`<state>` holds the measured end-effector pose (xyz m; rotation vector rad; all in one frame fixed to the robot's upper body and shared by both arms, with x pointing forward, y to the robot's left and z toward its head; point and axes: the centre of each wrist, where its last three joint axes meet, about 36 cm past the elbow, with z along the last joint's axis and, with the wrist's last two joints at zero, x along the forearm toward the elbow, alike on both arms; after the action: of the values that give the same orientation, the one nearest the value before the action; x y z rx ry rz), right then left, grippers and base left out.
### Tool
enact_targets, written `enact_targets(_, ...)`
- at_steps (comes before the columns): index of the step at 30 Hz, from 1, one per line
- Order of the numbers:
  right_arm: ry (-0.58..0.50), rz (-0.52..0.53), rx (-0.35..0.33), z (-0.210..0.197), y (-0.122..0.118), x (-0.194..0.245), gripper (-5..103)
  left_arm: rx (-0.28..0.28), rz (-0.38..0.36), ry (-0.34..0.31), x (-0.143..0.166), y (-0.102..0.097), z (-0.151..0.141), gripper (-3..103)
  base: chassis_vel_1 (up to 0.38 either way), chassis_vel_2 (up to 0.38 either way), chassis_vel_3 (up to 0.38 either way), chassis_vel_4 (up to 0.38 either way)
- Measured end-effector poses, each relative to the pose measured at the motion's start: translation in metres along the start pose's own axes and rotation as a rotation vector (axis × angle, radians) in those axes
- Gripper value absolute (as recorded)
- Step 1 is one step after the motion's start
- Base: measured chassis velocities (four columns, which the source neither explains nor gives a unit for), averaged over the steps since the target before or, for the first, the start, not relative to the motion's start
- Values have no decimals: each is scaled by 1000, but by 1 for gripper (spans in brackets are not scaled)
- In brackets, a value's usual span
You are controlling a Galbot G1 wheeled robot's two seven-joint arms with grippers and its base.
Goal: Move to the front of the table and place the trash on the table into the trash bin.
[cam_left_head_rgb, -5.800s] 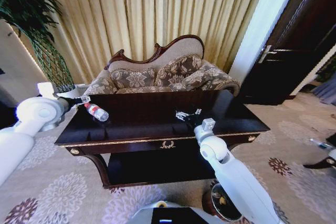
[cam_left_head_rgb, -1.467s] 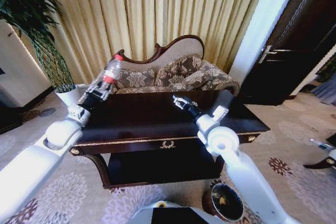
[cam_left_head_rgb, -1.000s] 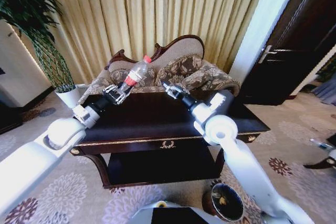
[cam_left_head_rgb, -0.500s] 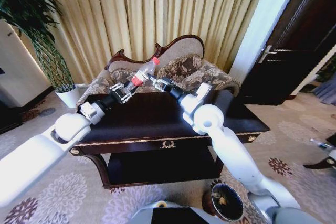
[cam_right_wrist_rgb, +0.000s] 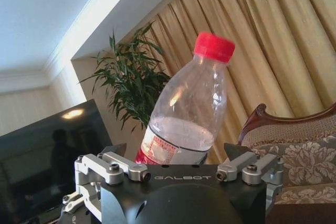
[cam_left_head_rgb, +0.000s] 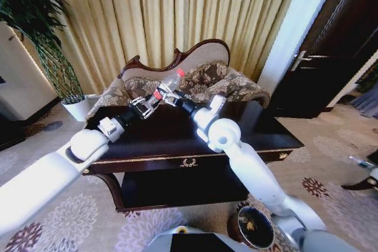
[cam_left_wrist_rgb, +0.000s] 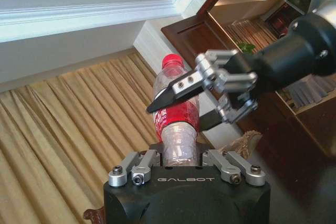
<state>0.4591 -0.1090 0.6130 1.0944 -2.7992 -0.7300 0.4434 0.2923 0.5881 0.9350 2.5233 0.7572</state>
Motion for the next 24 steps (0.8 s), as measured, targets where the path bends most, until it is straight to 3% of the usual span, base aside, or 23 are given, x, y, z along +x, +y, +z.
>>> enact_targets(8, -8, 13, 2, -3, 4, -8, 100, 21, 0, 9, 1, -6, -2, 30, 0, 0, 0, 0)
enact_targets(10, -10, 19, 2, -3, 4, -9, 95, 21, -2, 11, 2, -6, -3, 30, 0, 0, 0, 0)
enact_targets(12, -13, 18, 6, -2, 5, -10, 79, 26, -17, 21, 7, -7, -2, 30, 0, 0, 0, 0)
enact_targets(15, -15, 10, 9, 0, 5, -10, 74, 29, -27, 25, 10, -9, -2, 30, 0, 0, 0, 0)
enact_targets(16, -15, 1, 12, 3, 5, -10, 63, 32, -38, 33, 13, -11, -2, 30, 0, 0, 0, 0)
enact_targets(18, -15, -2, 14, 4, 5, -10, 58, 32, -46, 39, 14, -12, -4, 30, 0, 0, 0, 0)
enact_targets(20, -15, -4, 14, 5, 5, -9, 58, 34, -54, 42, 15, -13, -4, 35, 0, 0, 0, 0)
enact_targets(21, -16, -7, 17, 5, 5, -9, 51, 38, -63, 45, 15, -13, -5, 40, 0, 0, 0, 0)
enact_targets(24, -15, -9, 29, 5, 4, -8, 48, 45, -75, 54, 15, -13, -6, 51, 0, 0, 0, 0)
